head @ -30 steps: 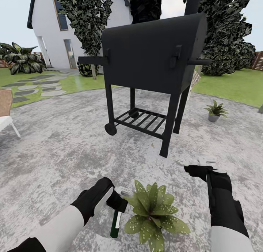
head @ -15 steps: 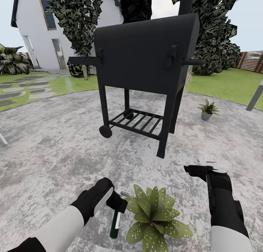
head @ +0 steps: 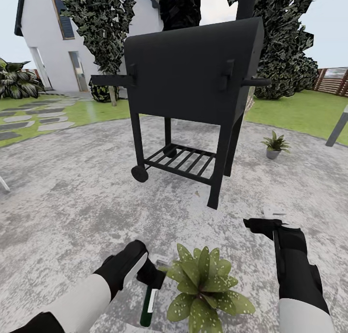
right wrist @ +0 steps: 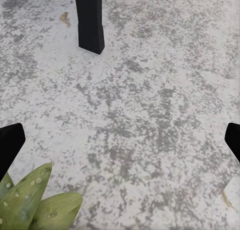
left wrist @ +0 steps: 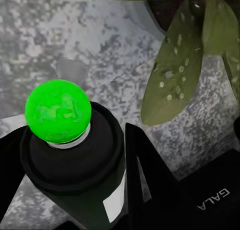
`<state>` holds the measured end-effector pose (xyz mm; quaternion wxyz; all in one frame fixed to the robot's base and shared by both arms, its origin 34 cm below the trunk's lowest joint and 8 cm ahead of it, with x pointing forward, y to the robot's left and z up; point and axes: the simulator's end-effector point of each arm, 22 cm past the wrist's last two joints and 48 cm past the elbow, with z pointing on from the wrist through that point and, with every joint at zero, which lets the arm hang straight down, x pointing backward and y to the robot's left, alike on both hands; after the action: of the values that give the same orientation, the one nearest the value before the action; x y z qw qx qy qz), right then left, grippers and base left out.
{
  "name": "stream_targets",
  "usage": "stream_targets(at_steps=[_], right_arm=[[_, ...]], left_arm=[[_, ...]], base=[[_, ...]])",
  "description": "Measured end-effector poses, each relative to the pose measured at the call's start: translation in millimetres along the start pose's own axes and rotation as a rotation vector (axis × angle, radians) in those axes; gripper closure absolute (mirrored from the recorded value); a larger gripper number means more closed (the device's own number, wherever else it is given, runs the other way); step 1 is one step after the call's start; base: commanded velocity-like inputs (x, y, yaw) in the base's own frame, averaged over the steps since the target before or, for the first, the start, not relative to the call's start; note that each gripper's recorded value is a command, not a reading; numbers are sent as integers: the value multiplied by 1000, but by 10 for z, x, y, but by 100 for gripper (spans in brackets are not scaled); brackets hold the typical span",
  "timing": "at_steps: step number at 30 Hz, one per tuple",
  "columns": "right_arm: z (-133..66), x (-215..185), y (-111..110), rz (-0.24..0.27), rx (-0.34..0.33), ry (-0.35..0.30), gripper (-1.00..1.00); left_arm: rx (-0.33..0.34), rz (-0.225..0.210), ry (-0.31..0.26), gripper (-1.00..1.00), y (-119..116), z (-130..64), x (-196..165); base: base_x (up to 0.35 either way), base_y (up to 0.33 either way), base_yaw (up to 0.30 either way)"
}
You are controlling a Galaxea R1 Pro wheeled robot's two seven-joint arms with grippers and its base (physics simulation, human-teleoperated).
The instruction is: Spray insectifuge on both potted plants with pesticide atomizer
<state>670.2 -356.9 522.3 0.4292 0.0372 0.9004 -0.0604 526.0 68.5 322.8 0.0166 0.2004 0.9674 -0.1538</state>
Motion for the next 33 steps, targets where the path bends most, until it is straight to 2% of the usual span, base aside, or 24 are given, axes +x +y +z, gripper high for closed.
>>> stream_targets(at_steps=[11, 29, 33], right_arm=[[0, -1, 1, 0, 0, 0, -100], [0, 0, 10, 0, -1, 0, -100], [0, 0, 11, 0, -2, 0, -100]], left_arm=[[31, 23, -43, 100, -205, -4, -142], [39, 35, -65, 100, -261, -51, -219], [37, 28, -60, 100, -231, -39, -196]], base=[[0, 0, 0], [0, 1, 0], [0, 158, 0]])
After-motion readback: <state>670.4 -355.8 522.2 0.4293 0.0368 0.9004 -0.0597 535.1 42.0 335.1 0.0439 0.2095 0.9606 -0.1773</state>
